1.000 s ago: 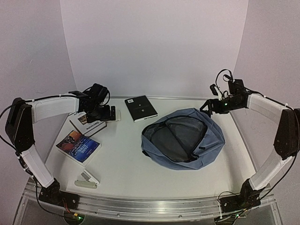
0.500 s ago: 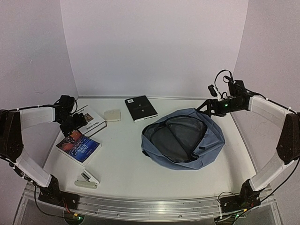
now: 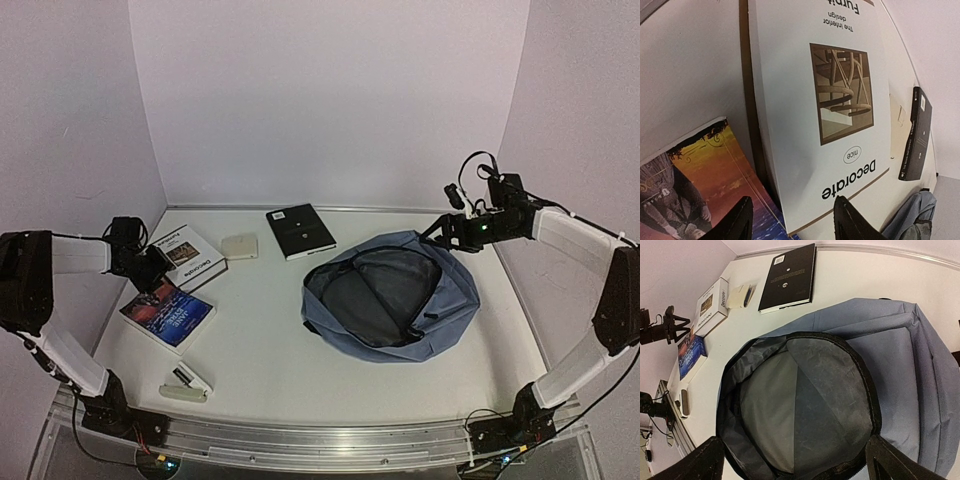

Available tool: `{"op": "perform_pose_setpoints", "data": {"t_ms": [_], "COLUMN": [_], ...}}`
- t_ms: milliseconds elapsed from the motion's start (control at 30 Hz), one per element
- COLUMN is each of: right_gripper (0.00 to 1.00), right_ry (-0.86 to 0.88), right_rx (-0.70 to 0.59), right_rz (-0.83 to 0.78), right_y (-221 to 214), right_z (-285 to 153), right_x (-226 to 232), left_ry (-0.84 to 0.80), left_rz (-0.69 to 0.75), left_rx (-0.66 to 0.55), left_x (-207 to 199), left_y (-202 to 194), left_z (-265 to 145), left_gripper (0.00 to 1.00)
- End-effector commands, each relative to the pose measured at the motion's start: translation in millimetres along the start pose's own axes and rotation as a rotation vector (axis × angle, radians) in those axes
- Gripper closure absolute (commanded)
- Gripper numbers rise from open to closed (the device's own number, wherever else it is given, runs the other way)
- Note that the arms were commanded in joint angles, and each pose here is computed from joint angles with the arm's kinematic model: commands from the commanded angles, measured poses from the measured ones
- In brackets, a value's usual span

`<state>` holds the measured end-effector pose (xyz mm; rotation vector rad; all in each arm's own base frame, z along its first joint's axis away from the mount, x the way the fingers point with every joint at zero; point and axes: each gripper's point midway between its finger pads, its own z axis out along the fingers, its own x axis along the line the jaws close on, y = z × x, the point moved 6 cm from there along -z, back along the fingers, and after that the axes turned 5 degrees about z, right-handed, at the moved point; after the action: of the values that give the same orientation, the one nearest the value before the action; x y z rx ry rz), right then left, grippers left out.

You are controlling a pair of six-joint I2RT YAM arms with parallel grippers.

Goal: Pack the student bag
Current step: Pick up the book from the center of the board.

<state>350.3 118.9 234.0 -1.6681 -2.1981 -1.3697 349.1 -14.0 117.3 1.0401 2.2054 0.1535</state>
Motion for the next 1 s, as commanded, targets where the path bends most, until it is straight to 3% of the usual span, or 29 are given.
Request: {"op": "perform_pose_setpoints", "data": {"t_ms": [0, 400, 633, 967], "right_gripper": [0.02, 0.02, 0.02, 0.02], "right_ry": [0.031, 0.035, 0.045, 0.074], "right_rx": [-0.031, -0.028, -0.025, -0.021], "right_rz": [0.003, 0.009, 0.010, 0.022], "right_y": [6, 6, 6, 9], "right_z": [-9, -8, -7, -5], "right_x": [12, 12, 12, 16], "left_ry": [-0.058, -0.151, -0.210, -0.296], "left_rz": [-0.042, -0.047, -0.049, -0.056], "left_rx": [-0.041, -0.048, -0.077, -0.150], "left_x": [2, 3, -5, -30], "left_y": [10, 12, 13, 20], "left_z": [10, 29, 14, -39], "left_gripper": [0.50, 0.73, 0.98, 1.00]}}
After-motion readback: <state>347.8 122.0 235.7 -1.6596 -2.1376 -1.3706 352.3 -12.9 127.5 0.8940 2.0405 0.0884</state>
